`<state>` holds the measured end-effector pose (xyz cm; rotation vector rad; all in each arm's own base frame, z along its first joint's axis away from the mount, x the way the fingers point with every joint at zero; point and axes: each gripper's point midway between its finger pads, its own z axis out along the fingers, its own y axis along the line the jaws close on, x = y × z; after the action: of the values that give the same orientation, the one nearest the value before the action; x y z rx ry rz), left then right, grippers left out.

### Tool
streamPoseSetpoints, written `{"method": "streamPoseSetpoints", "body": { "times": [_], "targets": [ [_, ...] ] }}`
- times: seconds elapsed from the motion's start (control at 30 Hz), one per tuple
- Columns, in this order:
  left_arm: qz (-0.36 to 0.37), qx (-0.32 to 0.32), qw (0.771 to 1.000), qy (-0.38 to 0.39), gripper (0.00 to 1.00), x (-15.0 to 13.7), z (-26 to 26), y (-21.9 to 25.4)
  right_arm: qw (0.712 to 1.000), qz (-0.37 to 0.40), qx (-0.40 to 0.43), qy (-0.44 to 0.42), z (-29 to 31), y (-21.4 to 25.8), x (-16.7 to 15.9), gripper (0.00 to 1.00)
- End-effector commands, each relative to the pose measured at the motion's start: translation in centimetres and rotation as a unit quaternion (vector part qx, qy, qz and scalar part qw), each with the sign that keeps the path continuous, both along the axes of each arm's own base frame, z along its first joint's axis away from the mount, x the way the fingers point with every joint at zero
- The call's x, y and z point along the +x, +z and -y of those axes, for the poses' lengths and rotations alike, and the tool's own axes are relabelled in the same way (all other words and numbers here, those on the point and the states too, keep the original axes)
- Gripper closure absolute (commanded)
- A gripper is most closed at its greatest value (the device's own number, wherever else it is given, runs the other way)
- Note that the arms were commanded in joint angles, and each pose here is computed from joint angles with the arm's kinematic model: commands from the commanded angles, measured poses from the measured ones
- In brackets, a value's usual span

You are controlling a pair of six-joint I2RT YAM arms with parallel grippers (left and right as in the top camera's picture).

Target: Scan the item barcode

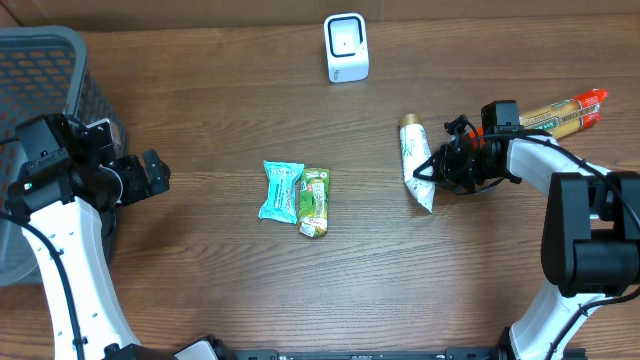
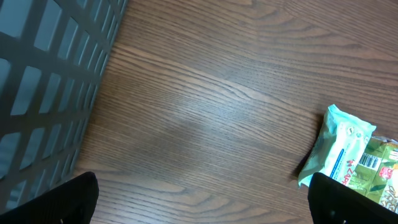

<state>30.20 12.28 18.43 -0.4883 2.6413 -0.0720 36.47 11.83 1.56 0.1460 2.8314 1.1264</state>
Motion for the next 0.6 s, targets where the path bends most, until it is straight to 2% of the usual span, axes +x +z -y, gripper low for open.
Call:
{"method": "streamPoseSetpoints", "body": {
  "times": [0.0, 0.23, 0.33, 0.4, 0.5, 0.57],
  "targets": [
    [0.0, -0.002, 1.0, 0.009, 0.0, 0.2, -0.1, 0.1, 1.0, 0.001, -0.026, -0.005, 0.7, 0.4, 0.4, 0.94],
    [0.0, -0.002, 1.0, 0.009, 0.01, 0.2, -0.1, 0.1, 0.991, 0.025, -0.126, -0.024, 1.9, 2.9, 1.0, 0.96],
    [0.0, -0.002, 1.0, 0.009, 0.0, 0.2, -0.1, 0.1, 0.971, 0.035, -0.232, -0.043, 3.0, 4.0, 1.0, 0.96],
    [0.0, -0.002, 1.0, 0.009, 0.0, 0.2, -0.1, 0.1, 0.943, 0.041, -0.325, -0.063, 4.0, 4.5, 0.9, 0.96],
    [0.0, -0.002, 1.0, 0.009, 0.01, 0.2, -0.1, 0.1, 0.872, 0.072, -0.475, -0.097, 5.0, 5.5, 0.5, 0.96],
    [0.0, -0.002, 1.0, 0.009, 0.0, 0.2, -0.1, 0.1, 0.83, 0.103, -0.538, -0.101, 4.3, 6.1, 0.0, 0.96]
  ]
}}
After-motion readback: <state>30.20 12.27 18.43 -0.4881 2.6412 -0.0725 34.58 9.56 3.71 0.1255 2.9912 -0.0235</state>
